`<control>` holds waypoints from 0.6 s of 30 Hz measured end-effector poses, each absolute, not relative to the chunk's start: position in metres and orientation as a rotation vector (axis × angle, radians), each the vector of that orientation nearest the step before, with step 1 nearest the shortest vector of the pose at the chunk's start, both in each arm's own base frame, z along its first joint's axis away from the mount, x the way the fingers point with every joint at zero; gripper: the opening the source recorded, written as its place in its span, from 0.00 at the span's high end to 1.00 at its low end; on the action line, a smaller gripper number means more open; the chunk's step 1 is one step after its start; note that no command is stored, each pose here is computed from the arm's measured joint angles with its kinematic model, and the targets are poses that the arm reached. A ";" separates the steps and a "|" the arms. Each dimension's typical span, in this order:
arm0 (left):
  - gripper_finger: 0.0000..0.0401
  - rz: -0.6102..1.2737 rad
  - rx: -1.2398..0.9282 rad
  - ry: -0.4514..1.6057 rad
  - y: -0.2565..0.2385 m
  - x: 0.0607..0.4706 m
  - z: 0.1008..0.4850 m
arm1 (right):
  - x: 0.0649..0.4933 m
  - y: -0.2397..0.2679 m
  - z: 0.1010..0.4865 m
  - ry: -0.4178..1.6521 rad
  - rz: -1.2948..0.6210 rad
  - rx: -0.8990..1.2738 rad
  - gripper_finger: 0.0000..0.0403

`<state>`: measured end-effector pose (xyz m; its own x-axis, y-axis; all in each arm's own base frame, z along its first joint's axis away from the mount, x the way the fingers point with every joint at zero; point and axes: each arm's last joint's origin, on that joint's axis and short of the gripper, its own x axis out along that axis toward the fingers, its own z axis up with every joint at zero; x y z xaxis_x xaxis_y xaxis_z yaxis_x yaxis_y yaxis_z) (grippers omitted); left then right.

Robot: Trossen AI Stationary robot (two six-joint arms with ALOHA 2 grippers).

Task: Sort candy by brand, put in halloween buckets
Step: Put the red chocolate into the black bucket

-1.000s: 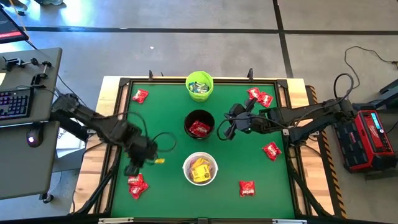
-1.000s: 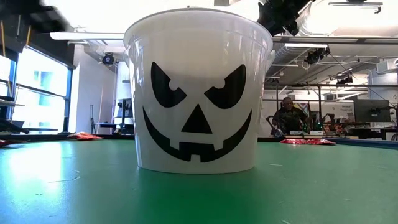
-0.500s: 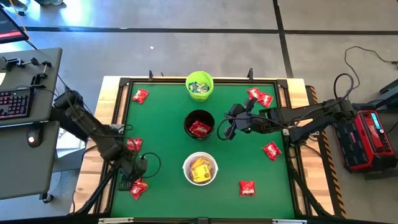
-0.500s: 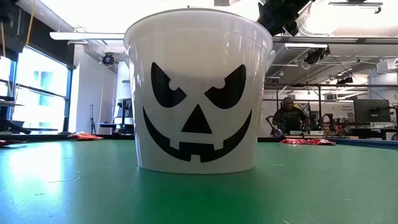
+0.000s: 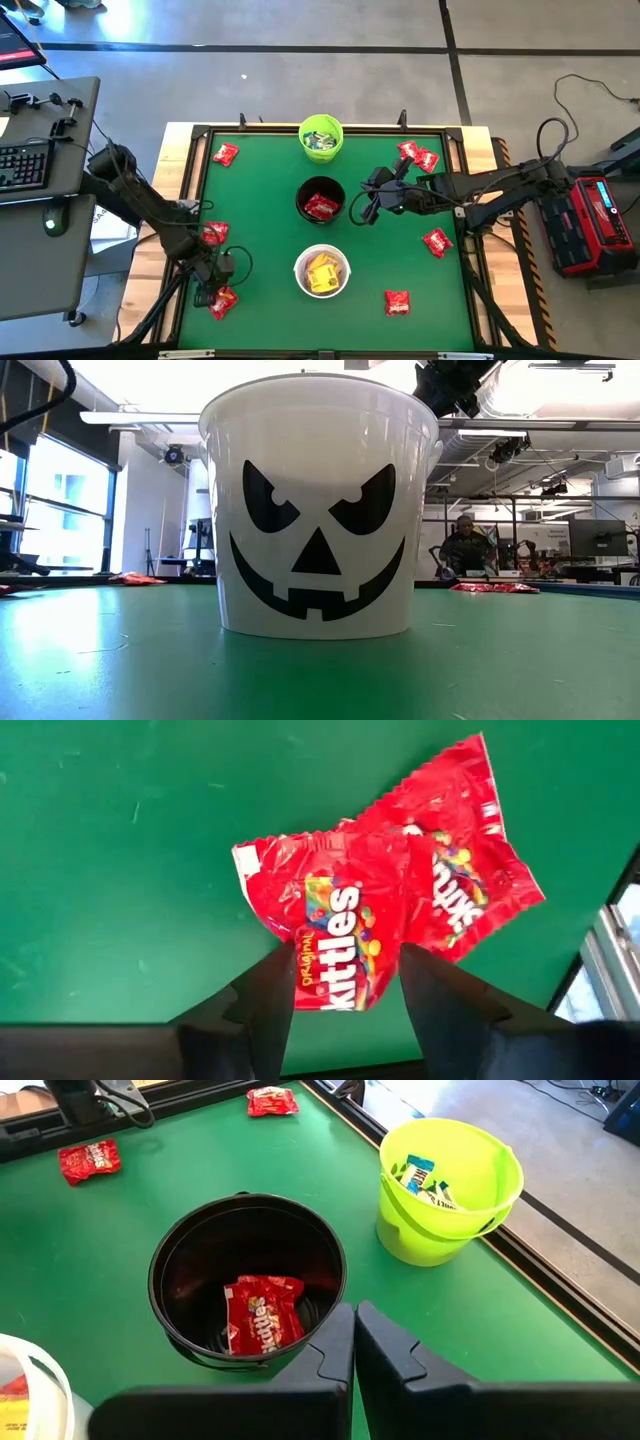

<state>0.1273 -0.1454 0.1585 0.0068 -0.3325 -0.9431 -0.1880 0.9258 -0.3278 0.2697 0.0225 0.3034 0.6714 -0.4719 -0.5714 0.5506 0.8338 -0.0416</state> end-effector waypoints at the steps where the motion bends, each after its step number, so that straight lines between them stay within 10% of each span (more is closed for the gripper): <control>1: 0.59 -0.116 -0.414 1.576 -0.145 0.127 0.157 | 0.270 0.023 0.303 0.603 -0.578 0.139 1.00; 18: 0.94 -0.090 -0.407 1.574 -0.142 0.125 0.152 | 0.270 0.023 0.303 0.602 -0.579 0.139 1.00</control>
